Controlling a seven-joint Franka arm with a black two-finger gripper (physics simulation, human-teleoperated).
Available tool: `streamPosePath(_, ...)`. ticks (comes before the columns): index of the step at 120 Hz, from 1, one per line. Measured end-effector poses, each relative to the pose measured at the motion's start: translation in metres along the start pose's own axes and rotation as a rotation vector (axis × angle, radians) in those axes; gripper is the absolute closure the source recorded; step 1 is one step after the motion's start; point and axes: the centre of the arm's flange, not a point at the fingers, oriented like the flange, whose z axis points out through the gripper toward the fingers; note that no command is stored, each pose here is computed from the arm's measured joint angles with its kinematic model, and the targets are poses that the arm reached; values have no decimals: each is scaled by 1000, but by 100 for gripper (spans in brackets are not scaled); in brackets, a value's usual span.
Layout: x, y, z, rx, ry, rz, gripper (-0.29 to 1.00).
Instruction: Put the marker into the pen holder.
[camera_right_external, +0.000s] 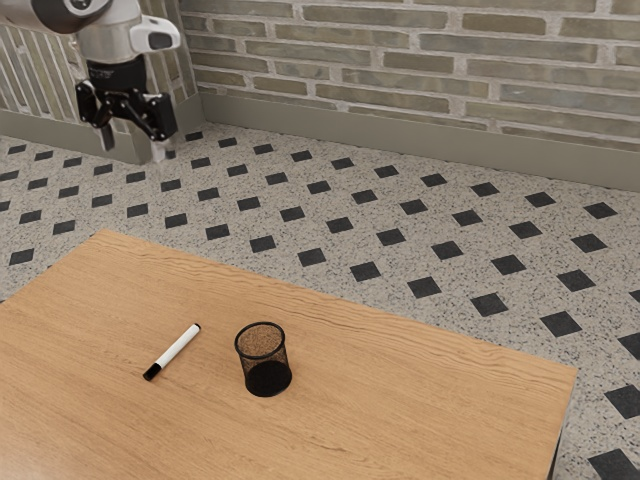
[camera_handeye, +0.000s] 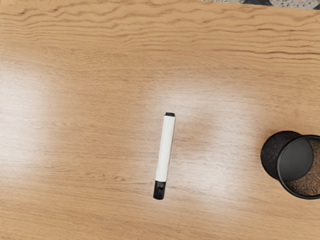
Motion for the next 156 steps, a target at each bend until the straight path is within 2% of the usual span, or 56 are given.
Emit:
streamPosePath(46, 4, -31, -1, -1, 37, -65, 0)
streamPosePath(60, 11, -28, 76, 13, -41, -57, 0)
streamPosePath(75, 25, -12, 220, 18, -162, -42, 0)
streamPosePath(91, 32, 20, 291, 5, -146, -9, 0)
streamPosePath(104, 38, 20, 319, -11, -107, -26, 0)
streamPosePath(121, 14, 16, 352, -29, -96, -44, 0)
streamPosePath(156, 9, 12, 394, -25, -52, -41, 0)
